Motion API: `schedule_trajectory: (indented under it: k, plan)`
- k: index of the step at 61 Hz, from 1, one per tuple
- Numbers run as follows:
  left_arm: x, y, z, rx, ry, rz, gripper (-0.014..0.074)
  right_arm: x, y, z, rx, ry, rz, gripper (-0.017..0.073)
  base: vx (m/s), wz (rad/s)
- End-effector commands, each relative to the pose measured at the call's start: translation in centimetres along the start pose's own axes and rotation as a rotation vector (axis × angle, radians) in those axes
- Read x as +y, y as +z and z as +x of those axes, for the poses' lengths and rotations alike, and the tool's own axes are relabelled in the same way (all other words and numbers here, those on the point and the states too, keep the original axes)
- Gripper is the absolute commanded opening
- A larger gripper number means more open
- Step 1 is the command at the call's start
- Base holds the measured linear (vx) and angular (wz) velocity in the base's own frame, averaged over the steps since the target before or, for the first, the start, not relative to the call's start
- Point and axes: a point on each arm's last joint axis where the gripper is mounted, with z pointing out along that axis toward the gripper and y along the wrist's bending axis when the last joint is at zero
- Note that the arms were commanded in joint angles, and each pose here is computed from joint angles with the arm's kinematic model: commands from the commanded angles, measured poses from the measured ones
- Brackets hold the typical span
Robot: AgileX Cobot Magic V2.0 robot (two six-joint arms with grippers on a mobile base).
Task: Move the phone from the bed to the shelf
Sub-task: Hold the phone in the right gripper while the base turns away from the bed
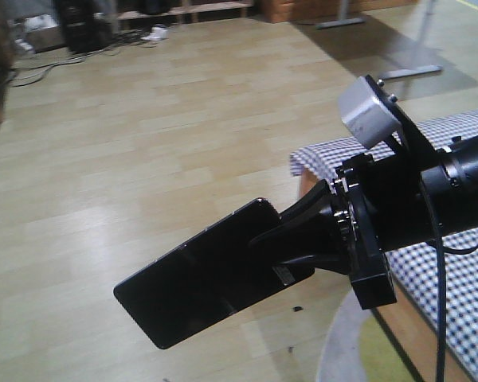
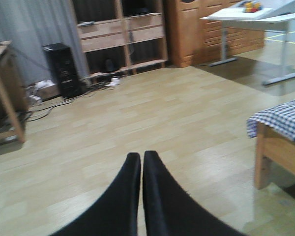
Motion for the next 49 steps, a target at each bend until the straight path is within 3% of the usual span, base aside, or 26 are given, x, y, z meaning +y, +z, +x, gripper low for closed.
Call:
schedule_trajectory:
  k: [1, 22, 49]
  plan:
    - [0.19, -0.23, -1.42, -0.097, -0.015, -0.014, 0.0001, 1.92, -1.03, -1.34, -0.075, -0.028, -0.075, -0.0002, -0.18, 0.62]
    - [0.19, -0.23, -1.42, -0.097, -0.015, -0.014, 0.0001, 1.92, -1.03, -1.34, -0.075, -0.028, -0.075, -0.0002, -0.17, 0.51]
    - [0.19, -0.23, -1.42, -0.097, -0.015, -0.014, 0.0001, 1.91, -1.02, -1.34, -0.075, -0.029, -0.075, -0.0002, -0.11, 0.2]
